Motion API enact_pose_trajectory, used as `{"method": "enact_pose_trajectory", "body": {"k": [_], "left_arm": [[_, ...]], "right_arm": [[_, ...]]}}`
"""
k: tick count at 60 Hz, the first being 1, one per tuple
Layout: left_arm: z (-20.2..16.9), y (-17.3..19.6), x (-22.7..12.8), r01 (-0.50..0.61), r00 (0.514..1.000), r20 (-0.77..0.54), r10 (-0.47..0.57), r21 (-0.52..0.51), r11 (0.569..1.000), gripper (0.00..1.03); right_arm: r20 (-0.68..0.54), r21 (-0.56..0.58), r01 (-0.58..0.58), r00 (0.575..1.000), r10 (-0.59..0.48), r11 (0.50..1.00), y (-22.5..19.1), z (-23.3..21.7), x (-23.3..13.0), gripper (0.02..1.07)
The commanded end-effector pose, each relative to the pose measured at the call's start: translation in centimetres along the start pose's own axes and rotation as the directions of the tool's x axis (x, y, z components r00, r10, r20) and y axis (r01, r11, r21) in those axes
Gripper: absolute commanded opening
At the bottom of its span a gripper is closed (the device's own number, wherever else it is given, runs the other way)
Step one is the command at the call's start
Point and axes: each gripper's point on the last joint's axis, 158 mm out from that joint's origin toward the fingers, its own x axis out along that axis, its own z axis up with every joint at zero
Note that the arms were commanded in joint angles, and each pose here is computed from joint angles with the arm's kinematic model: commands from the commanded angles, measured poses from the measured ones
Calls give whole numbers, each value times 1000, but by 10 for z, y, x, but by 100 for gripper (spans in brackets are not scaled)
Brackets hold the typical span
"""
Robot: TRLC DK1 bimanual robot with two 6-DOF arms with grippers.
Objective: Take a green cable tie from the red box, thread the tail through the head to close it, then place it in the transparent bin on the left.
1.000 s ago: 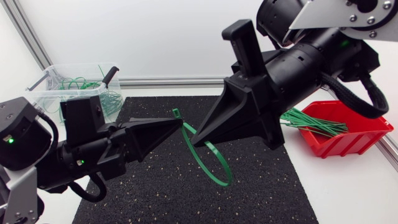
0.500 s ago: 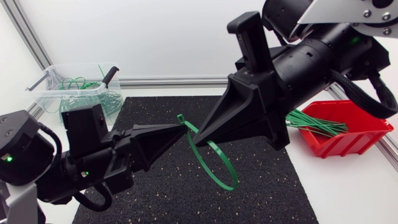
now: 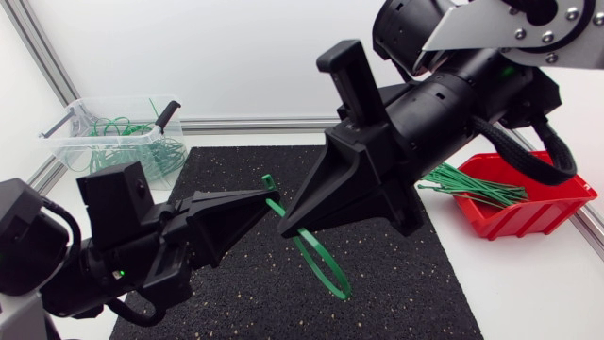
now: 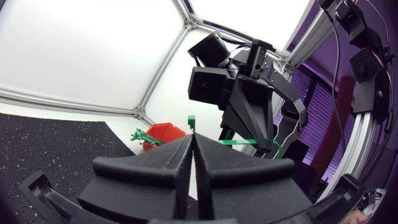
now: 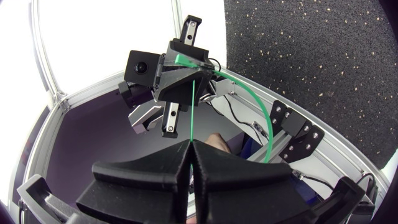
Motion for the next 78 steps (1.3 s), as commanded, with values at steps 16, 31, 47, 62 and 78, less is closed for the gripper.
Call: {"method": "enact_pose_trajectory", "body": {"k": [16,31,47,62,78], "left_arm": [[-10,-9,-9,24,1000,11,-25,34,999,3],[-17,-9,-7,14,1000,2,-15,61,998,3],[-15,-9,-6,13,1000,6,-14,67,998,3],[-6,-6,-7,-3,999,32,0,81,997,3],[2,-9,-8,2,998,56,-7,88,996,3]], "right_arm": [[-2,-15,-12,1000,12,1000,7,-5,0,8],[2,-25,-15,1000,15,1000,8,-8,-1,8],[1,-21,-14,1000,14,1000,6,-7,0,8],[0,-21,-16,1000,16,1000,5,-8,0,8],[2,-17,-15,1000,15,1000,4,-6,1,8]]}}
